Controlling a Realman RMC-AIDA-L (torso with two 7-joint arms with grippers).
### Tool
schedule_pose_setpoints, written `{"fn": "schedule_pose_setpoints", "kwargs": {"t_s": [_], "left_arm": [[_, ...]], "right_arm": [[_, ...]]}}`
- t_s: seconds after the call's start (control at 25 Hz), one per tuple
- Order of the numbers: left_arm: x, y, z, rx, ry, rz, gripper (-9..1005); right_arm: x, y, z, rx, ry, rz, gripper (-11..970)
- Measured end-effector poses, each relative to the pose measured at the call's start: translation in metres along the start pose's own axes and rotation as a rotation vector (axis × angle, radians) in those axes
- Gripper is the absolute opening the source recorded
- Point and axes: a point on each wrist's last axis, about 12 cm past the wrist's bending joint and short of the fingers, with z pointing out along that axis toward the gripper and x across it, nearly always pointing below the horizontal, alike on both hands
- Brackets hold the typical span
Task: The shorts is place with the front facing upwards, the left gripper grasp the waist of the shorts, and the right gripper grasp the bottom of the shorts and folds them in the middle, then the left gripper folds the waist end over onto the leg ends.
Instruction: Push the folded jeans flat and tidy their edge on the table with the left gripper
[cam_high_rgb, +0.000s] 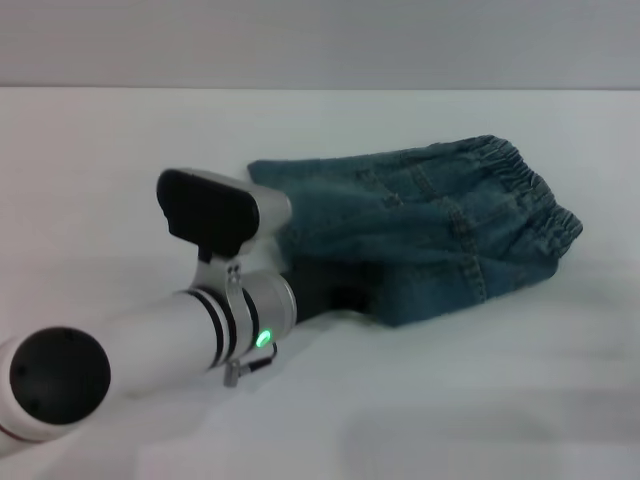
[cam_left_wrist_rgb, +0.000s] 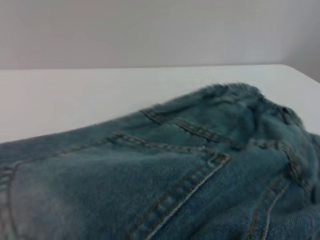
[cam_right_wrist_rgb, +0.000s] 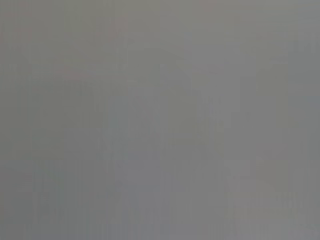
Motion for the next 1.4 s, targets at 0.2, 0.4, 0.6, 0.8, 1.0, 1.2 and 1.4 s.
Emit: {"fn": "schedule_pose_setpoints", "kwargs": {"t_s": [0.2, 0.4, 0.6, 0.8, 1.0, 1.2, 1.4], "left_arm": [[-0.009, 0.015, 0.001, -0.041, -0.014, -0.008, 14], [-0.020, 0.028, 0.005, -0.075, -0.023, 0.002, 17], [-0.023, 0.030, 0.006, -0.081, -0.026, 0.009, 21], [-0.021, 0.031, 0.004, -0.083, -0.030, 0.005, 25], [-0.013, 0.024, -0.015, -0.072, -0.076, -0.047, 28], [-0.005, 0.025, -0.038, -0.144, -0.164, -0.040, 32], [-0.004, 0.041, -0.060, -0.329, -0.313, 0.020, 36]], "right_arm": [[0.001, 0.000, -0.002, 0.001, 0.005, 0.001, 8], [0.001, 0.001, -0.003, -0.001, 0.006, 0.003, 13], [0.002, 0.003, -0.003, -0.005, 0.010, 0.004, 17], [0.004, 0.006, -0.002, -0.015, 0.021, 0.006, 21], [0.004, 0.008, -0.002, -0.029, 0.024, 0.003, 26], [0.005, 0.009, -0.001, -0.034, 0.025, -0.003, 30], [0.004, 0.007, -0.001, -0.027, 0.017, -0.008, 35]]}}
